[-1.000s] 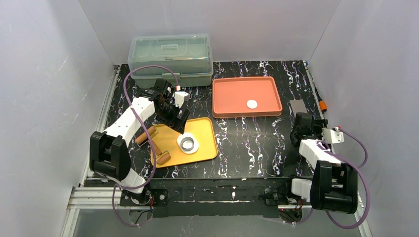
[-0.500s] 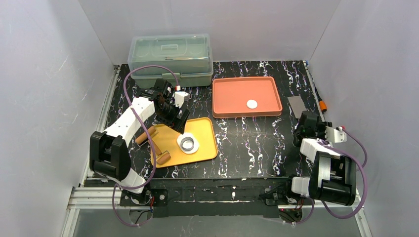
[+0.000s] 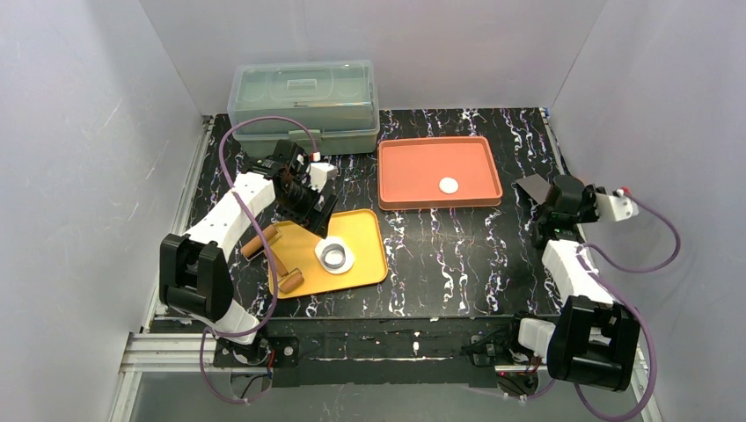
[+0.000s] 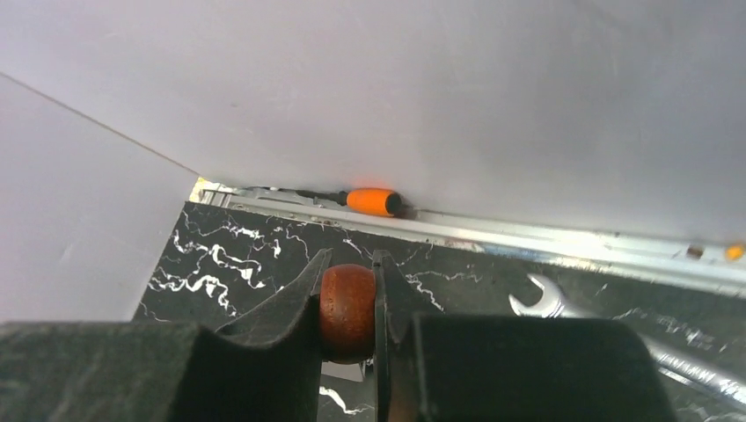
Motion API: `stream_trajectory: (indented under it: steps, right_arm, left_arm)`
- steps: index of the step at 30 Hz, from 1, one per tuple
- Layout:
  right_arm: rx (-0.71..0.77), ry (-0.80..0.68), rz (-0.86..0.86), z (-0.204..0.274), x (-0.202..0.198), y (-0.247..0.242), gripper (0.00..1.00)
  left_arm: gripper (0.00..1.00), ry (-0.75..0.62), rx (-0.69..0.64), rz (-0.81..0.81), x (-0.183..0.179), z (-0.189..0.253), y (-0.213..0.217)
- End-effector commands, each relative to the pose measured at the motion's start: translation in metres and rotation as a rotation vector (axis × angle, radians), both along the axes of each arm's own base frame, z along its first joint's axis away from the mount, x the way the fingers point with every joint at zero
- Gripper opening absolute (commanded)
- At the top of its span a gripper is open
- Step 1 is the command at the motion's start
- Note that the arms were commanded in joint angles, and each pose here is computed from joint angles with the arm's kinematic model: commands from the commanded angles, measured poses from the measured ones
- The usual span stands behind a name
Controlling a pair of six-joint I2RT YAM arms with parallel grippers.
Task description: Roll out the dumpling wrappers from the dough
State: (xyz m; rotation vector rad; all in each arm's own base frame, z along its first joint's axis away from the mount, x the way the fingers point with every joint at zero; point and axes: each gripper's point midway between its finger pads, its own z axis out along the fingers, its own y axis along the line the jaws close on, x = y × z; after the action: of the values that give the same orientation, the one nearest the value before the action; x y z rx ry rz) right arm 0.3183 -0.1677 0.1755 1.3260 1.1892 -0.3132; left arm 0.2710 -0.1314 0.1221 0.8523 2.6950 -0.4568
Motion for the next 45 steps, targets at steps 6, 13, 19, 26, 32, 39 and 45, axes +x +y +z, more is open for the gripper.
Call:
stream_trajectory:
  steps: [6,13,19,26,32,39,45]
  right_arm:
    - [-0.238,0.346,0.302,0.049,0.017,0.014,0.01]
    - [-0.346,0.397,0.510,0.073,0.039,0.034,0.01]
    - [-0.360,0.418,0.683,0.087,0.049,0.057,0.01]
    - [-0.435,0.483,0.725,0.119,0.043,0.059,0.01]
    - [-0.473,0.528,0.773,0.141,0.033,0.077,0.01]
    - [-0.592,0.563,0.979,0.154,0.018,0.140,0.01]
    - [-0.685,0.510,1.132,0.187,0.004,0.185,0.01]
  left_arm:
    - [0.90,-0.011,-0.034,-0.004,-0.002,0.013,0.000]
    - [0.90,-0.012,-0.041,-0.007,-0.004,0.014,0.000]
    - [0.90,-0.006,-0.054,-0.012,-0.004,0.012,-0.003]
    - [0.90,0.017,-0.069,-0.020,-0.007,0.008,-0.006]
    - [0.87,0.055,-0.077,-0.015,-0.009,-0.001,-0.008]
    - [0.83,0.072,-0.054,-0.001,-0.012,-0.018,-0.004]
    - [0.79,0.085,-0.039,0.003,-0.014,-0.034,-0.005]
